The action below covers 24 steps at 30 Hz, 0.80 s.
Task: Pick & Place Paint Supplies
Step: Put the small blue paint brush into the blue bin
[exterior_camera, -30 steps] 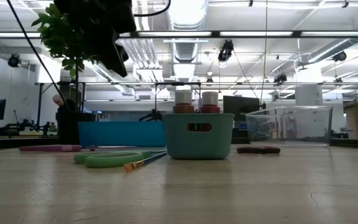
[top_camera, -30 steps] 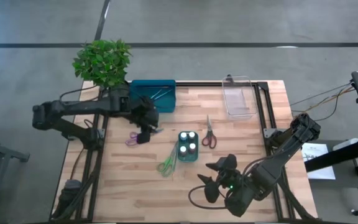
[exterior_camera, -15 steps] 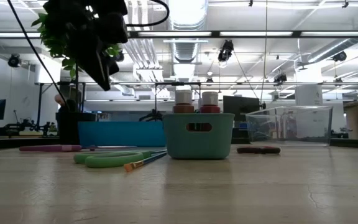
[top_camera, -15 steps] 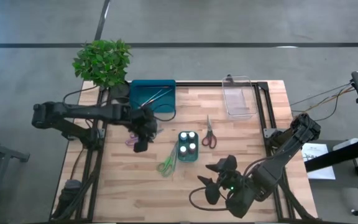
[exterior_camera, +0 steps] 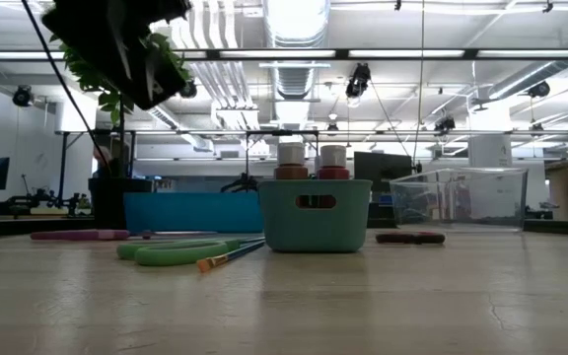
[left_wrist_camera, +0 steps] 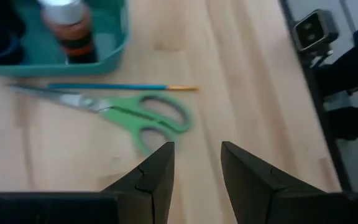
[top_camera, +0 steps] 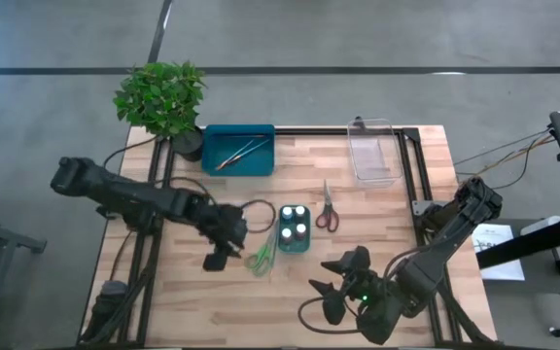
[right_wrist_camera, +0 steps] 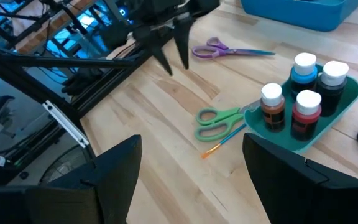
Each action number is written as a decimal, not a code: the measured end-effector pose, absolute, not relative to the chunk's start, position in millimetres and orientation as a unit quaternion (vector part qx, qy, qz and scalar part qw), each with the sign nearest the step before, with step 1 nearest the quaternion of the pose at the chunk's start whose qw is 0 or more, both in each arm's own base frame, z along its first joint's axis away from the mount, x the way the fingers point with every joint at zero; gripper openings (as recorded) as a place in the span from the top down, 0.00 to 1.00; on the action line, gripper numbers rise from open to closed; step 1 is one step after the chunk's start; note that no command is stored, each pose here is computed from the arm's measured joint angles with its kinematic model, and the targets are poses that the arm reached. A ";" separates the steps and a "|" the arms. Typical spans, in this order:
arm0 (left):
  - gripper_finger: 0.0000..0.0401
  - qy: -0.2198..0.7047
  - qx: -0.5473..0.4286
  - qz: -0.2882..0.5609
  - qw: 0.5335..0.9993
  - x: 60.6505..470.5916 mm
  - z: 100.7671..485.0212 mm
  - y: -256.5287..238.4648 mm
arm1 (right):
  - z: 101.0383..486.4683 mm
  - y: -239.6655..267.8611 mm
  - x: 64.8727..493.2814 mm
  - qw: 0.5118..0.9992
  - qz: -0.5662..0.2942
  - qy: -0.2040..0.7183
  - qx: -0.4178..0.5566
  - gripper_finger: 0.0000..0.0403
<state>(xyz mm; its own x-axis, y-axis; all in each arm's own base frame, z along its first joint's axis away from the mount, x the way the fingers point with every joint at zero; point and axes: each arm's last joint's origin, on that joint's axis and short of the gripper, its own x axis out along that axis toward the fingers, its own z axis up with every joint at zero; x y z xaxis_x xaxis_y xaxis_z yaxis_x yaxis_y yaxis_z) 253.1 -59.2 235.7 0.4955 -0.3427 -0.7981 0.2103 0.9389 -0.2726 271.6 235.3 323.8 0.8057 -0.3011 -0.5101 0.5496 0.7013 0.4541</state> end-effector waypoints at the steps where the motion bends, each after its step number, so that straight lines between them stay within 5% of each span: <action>1: 0.65 0.474 -0.070 -0.161 0.863 252.6 235.9 -65.5 | 324.0 236.1 271.2 0.900 -0.235 0.203 0.307 0.31; 24: 0.65 0.417 -0.130 -0.120 0.892 220.0 243.1 -164.7 | 327.3 241.5 270.7 0.902 -0.226 0.181 0.322 0.31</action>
<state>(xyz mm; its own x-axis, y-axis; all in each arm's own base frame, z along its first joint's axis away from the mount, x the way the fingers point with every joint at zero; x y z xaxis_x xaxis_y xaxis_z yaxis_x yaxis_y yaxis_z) 220.0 -164.7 243.1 0.6241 -0.3228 -0.7116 0.1055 0.9372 -0.3326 270.7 241.5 327.3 0.8326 -0.2915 -0.4710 0.5238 0.6908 0.4984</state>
